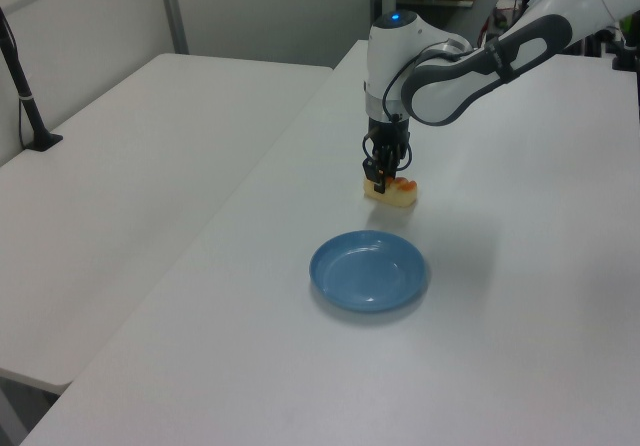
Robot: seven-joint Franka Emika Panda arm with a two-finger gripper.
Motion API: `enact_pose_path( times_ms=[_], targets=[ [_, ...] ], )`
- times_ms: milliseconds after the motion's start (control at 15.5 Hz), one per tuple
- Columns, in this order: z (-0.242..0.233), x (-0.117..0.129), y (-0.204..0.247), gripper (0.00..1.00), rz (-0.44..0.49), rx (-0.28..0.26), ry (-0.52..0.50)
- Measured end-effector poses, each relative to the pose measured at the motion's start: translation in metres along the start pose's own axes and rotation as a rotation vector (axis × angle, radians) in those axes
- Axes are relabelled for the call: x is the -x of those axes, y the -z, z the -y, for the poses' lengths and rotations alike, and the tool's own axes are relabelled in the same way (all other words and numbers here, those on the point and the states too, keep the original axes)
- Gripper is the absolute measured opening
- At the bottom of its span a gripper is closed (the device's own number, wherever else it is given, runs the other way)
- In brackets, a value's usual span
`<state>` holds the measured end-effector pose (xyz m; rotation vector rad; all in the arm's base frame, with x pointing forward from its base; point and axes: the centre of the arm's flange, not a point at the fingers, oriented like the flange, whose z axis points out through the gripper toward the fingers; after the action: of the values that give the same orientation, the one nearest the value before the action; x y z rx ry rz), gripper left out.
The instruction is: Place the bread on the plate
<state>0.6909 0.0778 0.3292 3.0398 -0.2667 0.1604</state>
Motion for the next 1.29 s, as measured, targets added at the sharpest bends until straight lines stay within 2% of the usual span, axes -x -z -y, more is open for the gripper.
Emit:
enact_pose_path(
  times_ms=[64,193,387,516,709,838,967,1031,1096,1289],
  targets=[
    [0.0,0.0,0.004,0.27,0.003,0.0,0.011],
    [0.003,0.001,0.019,0.17,0.006,-0.002,0.018],
    [0.025,0.007,0.055,0.19,0.019,-0.01,0.05],
    [0.059,0.018,0.076,0.2,0.018,-0.023,0.083],
    [0.121,0.046,0.083,0.22,0.02,-0.042,0.112],
    [0.158,0.067,0.08,0.24,0.026,-0.037,0.123],
    [0.184,0.081,0.073,0.31,0.028,-0.024,0.122],
    [0.193,0.086,0.069,0.31,0.03,-0.017,0.123],
    [0.199,0.09,0.065,0.37,0.03,-0.009,0.124],
    [0.203,0.092,0.051,0.64,0.034,0.017,0.128]
  ],
)
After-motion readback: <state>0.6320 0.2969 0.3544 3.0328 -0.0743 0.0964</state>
